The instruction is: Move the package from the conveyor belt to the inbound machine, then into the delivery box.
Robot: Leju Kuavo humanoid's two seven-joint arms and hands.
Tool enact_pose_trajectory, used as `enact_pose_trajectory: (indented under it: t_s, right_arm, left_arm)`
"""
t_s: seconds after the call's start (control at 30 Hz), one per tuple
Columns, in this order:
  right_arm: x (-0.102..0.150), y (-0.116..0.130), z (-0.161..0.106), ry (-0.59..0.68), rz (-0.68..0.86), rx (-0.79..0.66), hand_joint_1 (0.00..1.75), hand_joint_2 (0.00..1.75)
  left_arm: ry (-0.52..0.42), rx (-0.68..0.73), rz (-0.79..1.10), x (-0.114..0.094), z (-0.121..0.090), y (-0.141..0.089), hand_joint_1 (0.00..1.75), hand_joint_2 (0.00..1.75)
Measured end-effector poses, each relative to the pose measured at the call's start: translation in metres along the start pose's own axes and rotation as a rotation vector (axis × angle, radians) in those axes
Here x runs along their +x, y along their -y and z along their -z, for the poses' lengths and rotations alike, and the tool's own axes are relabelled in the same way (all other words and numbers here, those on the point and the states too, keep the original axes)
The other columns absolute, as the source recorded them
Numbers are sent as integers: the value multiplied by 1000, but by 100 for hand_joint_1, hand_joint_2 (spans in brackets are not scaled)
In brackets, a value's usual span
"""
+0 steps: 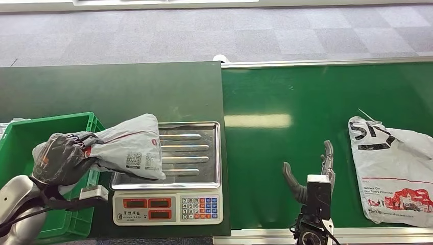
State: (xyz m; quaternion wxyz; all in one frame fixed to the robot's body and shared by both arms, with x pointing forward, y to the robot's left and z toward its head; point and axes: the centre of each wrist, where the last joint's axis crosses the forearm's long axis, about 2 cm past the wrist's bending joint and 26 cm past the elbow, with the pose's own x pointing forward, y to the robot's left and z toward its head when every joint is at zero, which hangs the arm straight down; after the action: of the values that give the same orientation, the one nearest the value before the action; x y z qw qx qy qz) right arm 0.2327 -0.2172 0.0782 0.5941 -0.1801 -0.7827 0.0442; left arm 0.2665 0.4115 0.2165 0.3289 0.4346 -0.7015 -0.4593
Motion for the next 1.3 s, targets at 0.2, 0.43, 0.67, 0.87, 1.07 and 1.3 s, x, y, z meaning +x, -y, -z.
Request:
enact_pose_trajectory:
  t_s: [0.2, 0.43, 0.67, 0.87, 1.07, 1.3]
  right_arm:
    - [53, -7, -1, 83, 22, 3, 0, 0]
    - [85, -18, 0, 145, 89, 25, 0, 0]
    - [90, -22, 0, 163, 107, 41, 0, 0]
    - [92, -24, 1, 177, 123, 46, 0, 0]
    - [105, -31, 6, 187, 203, 50, 0, 0]
    - [126, -41, 8, 214, 297, 84, 0, 0]
  left_arm:
    - [-251, -25, 122, -20, -52, -7, 175, 175]
    - [-580, -100, 349, -26, -111, -24, 175, 175]
    - [-785, -215, 424, -26, -154, -43, 123, 175]
    - [-753, -255, 238, -16, -170, -40, 0, 175]
    - [-556, -46, -202, 13, -150, -13, 0, 175]
    - [-405, 158, -329, 47, -124, 2, 0, 175]
